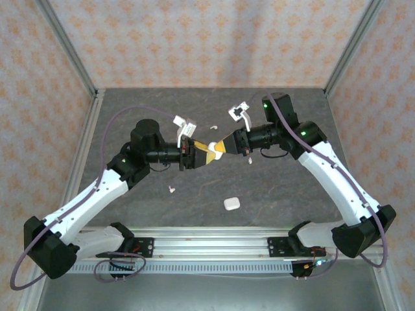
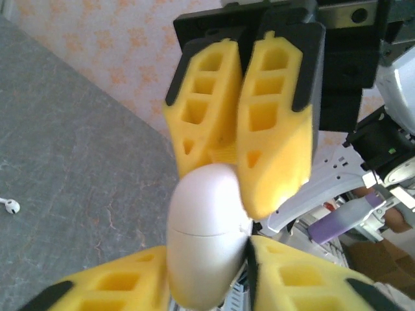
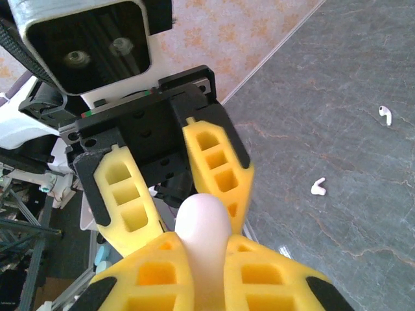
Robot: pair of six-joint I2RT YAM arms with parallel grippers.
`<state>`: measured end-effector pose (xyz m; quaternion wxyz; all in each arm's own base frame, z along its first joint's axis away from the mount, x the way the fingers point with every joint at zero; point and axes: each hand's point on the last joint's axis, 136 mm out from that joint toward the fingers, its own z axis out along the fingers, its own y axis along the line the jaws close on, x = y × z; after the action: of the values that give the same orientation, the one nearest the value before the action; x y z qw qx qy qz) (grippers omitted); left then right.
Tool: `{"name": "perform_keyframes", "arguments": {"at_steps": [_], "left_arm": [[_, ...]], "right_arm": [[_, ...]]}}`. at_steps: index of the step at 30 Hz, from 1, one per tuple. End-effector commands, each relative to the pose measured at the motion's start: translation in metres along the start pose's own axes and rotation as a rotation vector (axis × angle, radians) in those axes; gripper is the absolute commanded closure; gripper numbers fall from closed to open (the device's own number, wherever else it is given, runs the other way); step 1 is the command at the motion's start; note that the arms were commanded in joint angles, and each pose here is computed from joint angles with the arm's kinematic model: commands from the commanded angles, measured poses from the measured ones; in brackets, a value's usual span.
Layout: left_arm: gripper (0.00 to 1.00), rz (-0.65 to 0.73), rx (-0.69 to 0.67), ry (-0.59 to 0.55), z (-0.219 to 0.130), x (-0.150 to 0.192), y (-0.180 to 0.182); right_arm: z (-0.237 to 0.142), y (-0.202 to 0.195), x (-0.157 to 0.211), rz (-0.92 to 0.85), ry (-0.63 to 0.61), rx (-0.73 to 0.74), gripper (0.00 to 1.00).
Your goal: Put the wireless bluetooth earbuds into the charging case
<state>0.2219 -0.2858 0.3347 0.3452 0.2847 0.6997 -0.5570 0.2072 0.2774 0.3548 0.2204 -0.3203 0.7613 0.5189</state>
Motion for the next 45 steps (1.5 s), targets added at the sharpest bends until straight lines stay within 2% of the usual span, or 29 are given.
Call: {"name": "perform_keyframes", "arguments": {"at_steps": [1,10,12,17,22,30,40,45], "left_arm": [[0.76,0.035,0.019,-0.007,-0.003,-0.005,-0.009],[1.00,0.076,-0.038,-0.023,-0.010,-0.005,-0.007],[1.00,0.094,-0.061,-0.038,-0.014,-0.006,-0.007],[1.00,0.124,-0.099,-0.065,-0.023,-0.004,-0.006],[1.00,0.138,-0.120,-0.077,-0.027,-0.003,-0.006],[1.00,0.143,-0.182,-0.097,-0.032,0.000,0.003],[1.00,0.165,-0.312,-0.127,-0.045,0.002,0.020],[1.00,0.182,-0.412,-0.142,-0.058,0.007,0.031]], "right_arm": [[-0.001,0.015,-0.006,-0.041,-0.017,-0.055,1.00],[0.001,0.012,-0.008,-0.023,-0.021,-0.057,1.00],[0.002,0.009,-0.009,-0.016,-0.020,-0.048,0.99],[0.005,-0.007,-0.010,0.006,-0.020,0.010,0.85],[0.006,-0.030,-0.009,0.039,-0.012,0.113,0.80],[0.004,-0.057,-0.004,0.082,0.001,0.240,0.64],[-0.005,-0.069,-0.007,0.124,-0.046,0.320,0.58],[-0.010,-0.104,-0.007,0.218,-0.104,0.478,0.53]]}}
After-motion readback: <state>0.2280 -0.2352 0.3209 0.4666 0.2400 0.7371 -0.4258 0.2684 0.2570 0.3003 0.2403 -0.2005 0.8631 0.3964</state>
